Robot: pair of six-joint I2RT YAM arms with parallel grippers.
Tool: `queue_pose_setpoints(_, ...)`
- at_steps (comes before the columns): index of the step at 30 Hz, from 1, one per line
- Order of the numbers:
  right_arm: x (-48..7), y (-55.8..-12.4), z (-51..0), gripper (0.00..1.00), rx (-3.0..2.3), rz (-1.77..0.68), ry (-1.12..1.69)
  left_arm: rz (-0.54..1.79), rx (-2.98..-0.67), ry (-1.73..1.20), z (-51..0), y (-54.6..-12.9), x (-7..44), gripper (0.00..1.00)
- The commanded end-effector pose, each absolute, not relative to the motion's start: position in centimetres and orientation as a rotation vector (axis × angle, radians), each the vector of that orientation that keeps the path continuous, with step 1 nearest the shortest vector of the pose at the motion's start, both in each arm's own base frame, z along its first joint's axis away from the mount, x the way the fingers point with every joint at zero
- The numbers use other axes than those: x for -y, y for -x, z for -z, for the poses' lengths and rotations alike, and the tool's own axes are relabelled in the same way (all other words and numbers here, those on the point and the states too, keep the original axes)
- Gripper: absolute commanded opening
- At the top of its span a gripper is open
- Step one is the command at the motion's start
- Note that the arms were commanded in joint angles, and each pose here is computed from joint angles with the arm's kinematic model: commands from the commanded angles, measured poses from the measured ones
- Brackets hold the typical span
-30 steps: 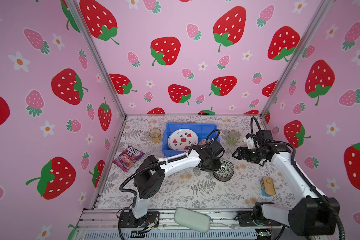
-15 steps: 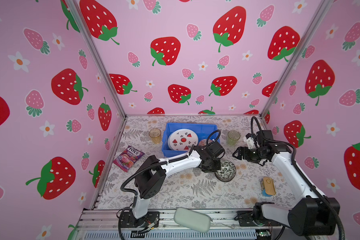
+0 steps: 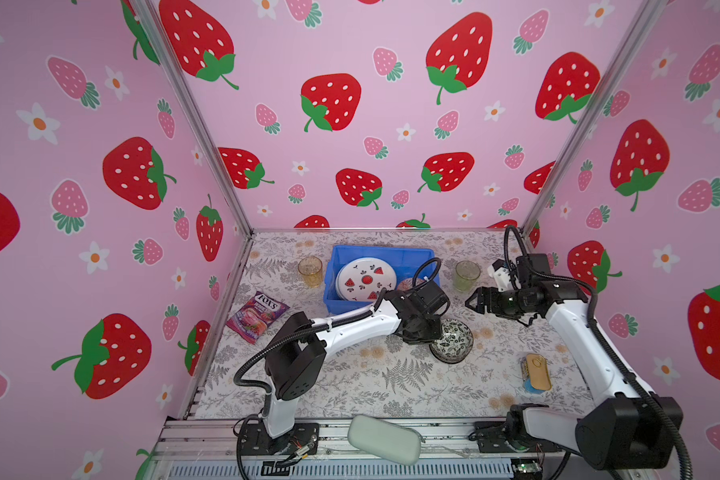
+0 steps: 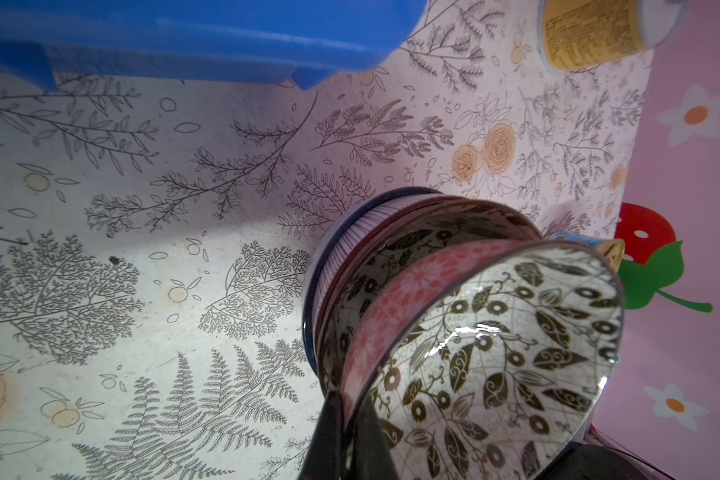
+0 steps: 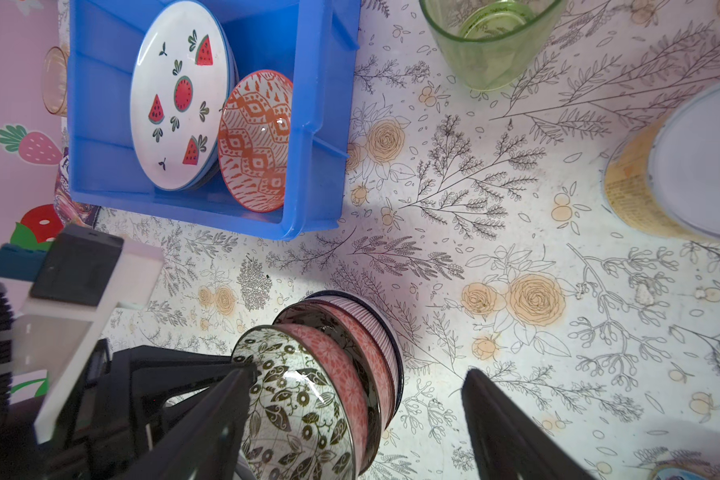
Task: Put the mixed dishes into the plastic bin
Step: 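Grip the green-leaf bowl rim with the left gripper while right hovers nearby, then lift the green-leaf bowl off the stack and carry it over the bin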
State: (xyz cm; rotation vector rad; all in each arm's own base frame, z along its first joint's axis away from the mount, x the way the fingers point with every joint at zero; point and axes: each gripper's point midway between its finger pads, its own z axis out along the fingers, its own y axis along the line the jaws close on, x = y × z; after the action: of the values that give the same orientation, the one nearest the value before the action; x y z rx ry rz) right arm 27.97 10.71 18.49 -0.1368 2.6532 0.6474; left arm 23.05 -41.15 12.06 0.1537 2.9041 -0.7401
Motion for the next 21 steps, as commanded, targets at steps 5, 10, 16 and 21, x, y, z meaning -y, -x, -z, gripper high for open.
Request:
queue_pose_setpoints(5,-10.9,-28.0,-19.3,0.83,-2.644,-0.669,0.168,0.817,-2.816,-0.187,-17.1,-23.4,40.9,0.0)
queue_pose_setpoints(10,-11.4,-28.9,-20.5,0.83,-2.613,-0.707,0.17,0.795,-2.791,-0.174,-18.6,-24.1,39.5,0.0)
queue_pose_setpoints(16,-12.0,-30.4,-22.1,0.83,-2.561,-0.746,0.17,0.738,-2.743,-0.135,-20.6,-26.2,37.0,0.0)
queue_pose_setpoints(21,-12.2,-31.2,-22.6,0.83,-2.548,-0.753,0.179,0.692,-2.708,-0.108,-22.0,-29.1,35.1,0.0)
